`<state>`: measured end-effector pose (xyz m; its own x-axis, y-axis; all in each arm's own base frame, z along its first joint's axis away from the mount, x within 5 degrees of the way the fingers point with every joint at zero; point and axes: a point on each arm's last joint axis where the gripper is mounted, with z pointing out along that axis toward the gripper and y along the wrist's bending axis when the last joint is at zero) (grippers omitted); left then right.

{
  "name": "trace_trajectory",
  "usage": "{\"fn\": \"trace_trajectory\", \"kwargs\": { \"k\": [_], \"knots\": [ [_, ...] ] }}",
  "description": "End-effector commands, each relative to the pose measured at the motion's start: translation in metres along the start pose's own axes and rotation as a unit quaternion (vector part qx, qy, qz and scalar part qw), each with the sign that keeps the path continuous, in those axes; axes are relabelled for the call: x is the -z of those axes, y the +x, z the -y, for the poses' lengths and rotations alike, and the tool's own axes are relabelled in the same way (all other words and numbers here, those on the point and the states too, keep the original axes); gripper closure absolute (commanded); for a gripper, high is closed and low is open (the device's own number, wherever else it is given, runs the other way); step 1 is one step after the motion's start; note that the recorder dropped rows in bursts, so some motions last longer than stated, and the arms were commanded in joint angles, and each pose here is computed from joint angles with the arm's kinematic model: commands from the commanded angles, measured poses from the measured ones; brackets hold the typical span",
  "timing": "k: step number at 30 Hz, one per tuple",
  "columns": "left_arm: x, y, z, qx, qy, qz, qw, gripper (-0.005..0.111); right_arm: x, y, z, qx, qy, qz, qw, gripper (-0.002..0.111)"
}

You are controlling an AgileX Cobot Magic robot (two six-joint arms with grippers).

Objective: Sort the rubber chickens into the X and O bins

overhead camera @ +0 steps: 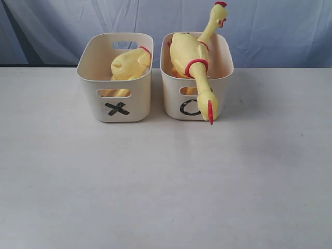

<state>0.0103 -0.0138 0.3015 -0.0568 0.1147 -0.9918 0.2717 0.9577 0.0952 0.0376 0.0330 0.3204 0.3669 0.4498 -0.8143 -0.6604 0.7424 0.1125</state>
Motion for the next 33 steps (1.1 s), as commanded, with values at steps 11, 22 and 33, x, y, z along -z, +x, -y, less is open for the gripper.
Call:
{"fn": "trace_trajectory", "kwargs": {
  "k": [11, 22, 33],
  "knots": [
    [0.0, 0.0, 0.0, -0.001, -0.004, 0.003, 1.0, 0.107, 0.025, -0.022, -0.002, 0.128, 0.127, 0.093, 0.979, 0.108],
    [0.0, 0.0, 0.0, -0.001, -0.004, 0.003, 1.0, 0.107, 0.025, -0.023, 0.0, 0.168, 0.174, 0.104, 0.965, 0.108],
    [0.0, 0.0, 0.0, -0.001, -0.004, 0.003, 1.0, 0.107, 0.025, -0.02, 0.003, 0.163, 0.187, 0.085, 0.965, 0.108]
  ]
}}
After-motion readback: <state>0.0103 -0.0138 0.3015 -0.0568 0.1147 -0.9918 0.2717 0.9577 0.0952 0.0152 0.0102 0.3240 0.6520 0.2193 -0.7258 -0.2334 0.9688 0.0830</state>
